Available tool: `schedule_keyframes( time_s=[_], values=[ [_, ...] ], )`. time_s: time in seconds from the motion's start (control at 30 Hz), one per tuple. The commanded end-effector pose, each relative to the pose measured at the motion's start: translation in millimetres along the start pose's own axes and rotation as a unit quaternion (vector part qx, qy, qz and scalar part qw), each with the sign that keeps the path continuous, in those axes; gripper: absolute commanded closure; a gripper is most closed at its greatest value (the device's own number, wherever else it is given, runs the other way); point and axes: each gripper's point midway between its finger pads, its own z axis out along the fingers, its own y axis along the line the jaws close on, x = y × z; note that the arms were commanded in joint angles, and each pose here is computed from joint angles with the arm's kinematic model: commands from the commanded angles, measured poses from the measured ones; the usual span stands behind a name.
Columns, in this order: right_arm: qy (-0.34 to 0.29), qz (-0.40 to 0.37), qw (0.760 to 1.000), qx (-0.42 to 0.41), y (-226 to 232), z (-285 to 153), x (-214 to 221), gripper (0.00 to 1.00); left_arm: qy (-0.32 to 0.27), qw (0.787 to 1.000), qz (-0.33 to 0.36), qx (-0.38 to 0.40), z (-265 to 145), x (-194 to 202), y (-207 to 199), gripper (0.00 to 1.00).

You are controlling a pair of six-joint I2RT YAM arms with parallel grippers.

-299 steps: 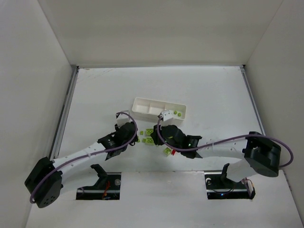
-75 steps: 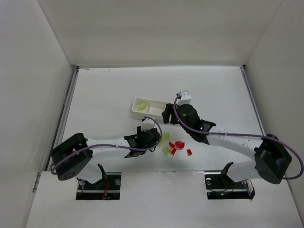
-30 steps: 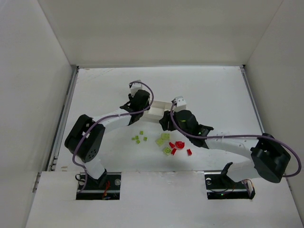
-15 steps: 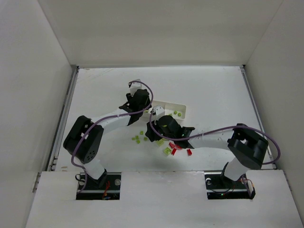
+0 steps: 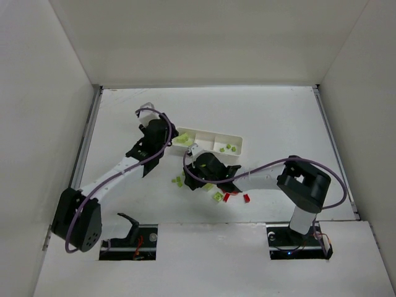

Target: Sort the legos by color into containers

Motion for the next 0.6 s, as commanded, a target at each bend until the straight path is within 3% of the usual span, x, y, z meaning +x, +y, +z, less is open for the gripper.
schedule_keyframes(
  time_s=[0.0, 0.27, 0.47, 0.57],
  values=[
    [-0.011, -0.009, 1.000, -0.026, 18.7, 5.7, -16.8, 0.44, -0.005, 0.999, -0.038, -0.010, -16.8, -1.7, 19.7, 0.48],
    [0.016, -0.015, 1.000, 0.004, 9.0, 15.4, -5.7, 0.51, 0.048, 0.998, -0.019, -0.045, -57.2, 49.5, 77.2, 0.57],
    [0.033, -0.022, 0.999, 0.023, 4.2, 21.5, 1.7, 0.52, 0.114, 0.992, -0.005, -0.060, -88.3, 97.8, 110.6, 0.58],
    [0.041, -0.033, 0.998, 0.041, 0.9, 24.1, 4.9, 0.61, 0.136, 0.989, -0.001, -0.059, -99.1, 115.8, 118.0, 0.58]
  ],
)
